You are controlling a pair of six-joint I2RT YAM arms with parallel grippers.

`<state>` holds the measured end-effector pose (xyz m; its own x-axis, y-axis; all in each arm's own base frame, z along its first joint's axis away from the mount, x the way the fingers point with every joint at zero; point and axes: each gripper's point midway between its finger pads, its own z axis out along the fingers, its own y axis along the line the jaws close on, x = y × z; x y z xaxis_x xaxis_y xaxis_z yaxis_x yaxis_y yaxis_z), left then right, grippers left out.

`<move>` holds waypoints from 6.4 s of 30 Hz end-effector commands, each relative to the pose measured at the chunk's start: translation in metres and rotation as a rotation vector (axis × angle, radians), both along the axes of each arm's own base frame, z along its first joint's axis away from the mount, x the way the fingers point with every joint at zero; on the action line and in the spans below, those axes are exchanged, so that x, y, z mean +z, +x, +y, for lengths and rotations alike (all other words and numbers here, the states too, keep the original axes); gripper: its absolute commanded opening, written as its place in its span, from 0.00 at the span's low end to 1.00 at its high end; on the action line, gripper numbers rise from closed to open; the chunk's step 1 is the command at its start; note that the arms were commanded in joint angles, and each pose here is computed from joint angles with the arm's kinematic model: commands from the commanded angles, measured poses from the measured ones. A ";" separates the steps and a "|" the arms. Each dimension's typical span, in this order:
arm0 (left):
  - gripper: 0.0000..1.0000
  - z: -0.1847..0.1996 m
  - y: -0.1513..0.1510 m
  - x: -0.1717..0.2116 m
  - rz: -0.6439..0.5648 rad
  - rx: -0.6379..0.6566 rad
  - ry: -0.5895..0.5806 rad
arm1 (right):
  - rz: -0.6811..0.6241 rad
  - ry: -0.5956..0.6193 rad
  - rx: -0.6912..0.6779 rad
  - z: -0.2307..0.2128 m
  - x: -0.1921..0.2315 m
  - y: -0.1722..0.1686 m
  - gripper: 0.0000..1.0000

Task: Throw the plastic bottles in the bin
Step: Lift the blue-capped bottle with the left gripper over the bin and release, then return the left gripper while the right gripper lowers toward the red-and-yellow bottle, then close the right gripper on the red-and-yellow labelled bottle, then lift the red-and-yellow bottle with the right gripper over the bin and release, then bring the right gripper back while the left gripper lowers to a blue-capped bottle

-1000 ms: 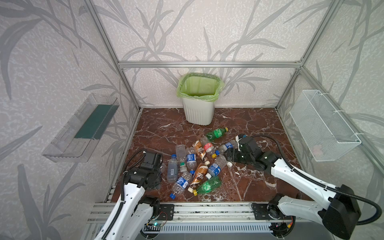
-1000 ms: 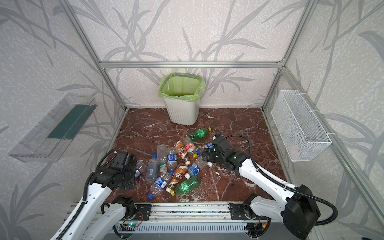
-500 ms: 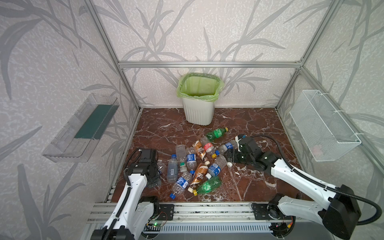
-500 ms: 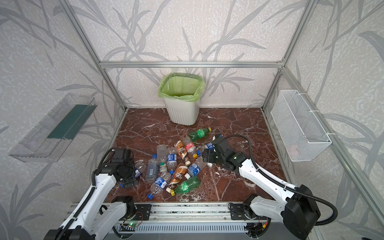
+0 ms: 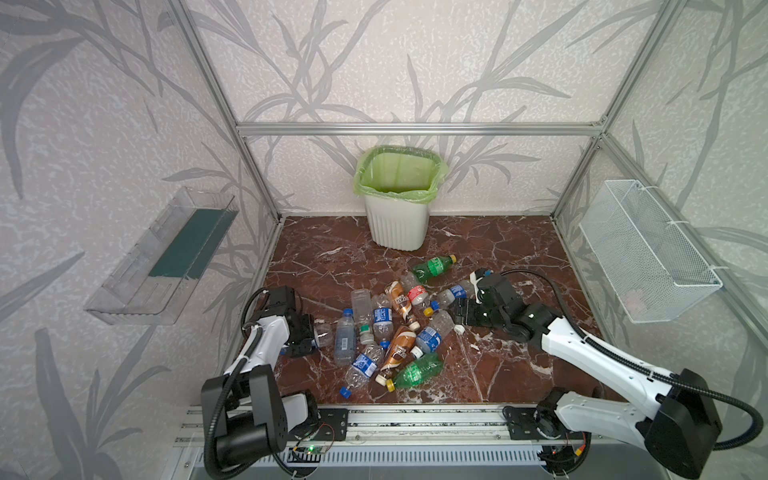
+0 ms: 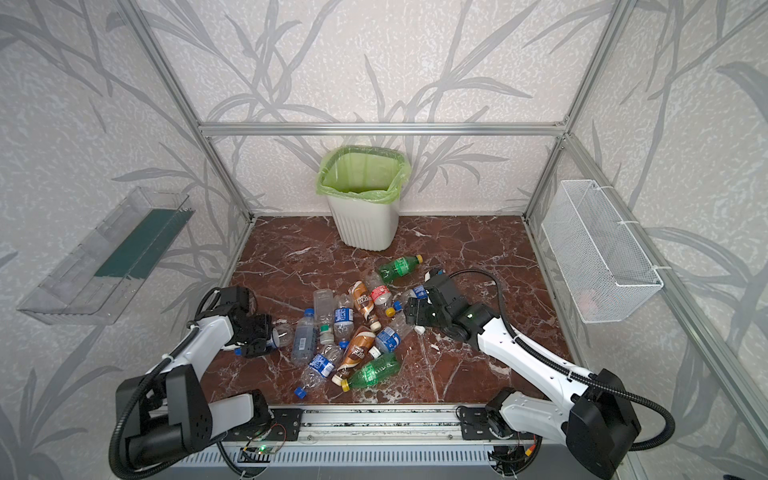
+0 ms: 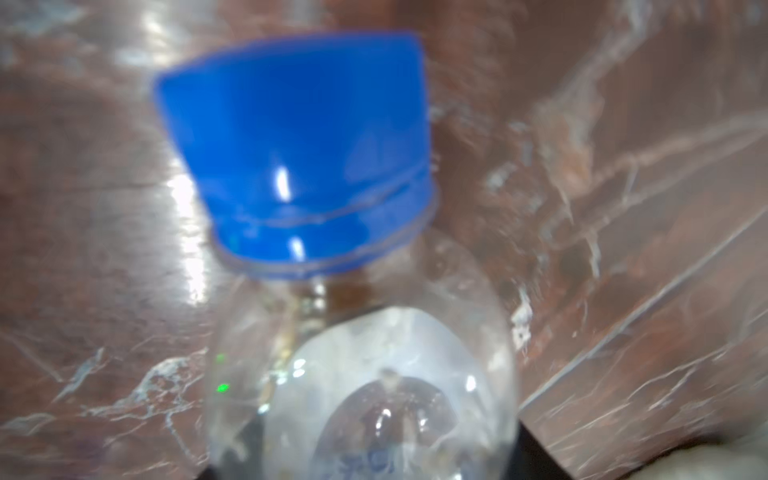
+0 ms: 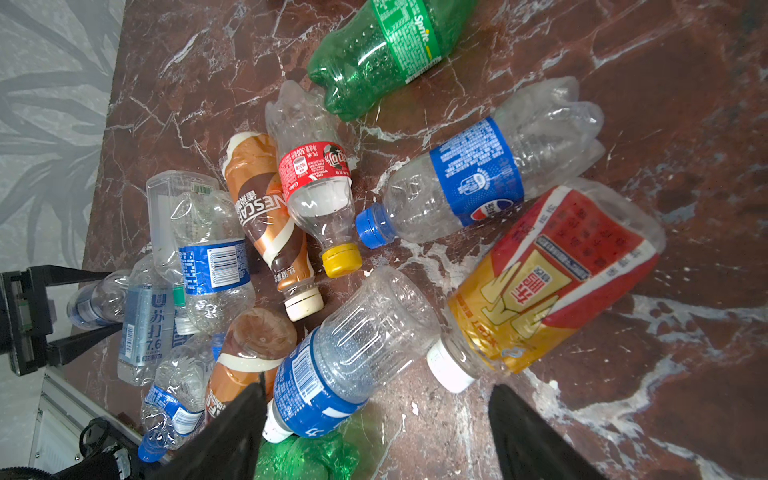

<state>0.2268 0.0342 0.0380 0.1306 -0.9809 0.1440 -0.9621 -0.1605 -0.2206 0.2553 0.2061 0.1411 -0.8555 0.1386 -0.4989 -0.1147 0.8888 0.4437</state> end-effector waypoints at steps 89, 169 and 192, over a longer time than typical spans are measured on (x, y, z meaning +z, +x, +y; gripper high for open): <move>0.95 -0.109 0.052 0.223 -0.837 -1.121 0.586 | 0.199 -0.002 -0.411 -0.060 -0.036 -0.003 0.81; 0.93 -0.103 0.040 0.252 -0.890 -1.061 0.576 | -0.673 0.406 -0.164 0.043 0.390 0.233 0.99; 0.90 -0.093 -0.004 0.168 -0.670 -1.049 0.442 | -0.006 0.138 -0.228 -0.048 0.043 0.016 0.90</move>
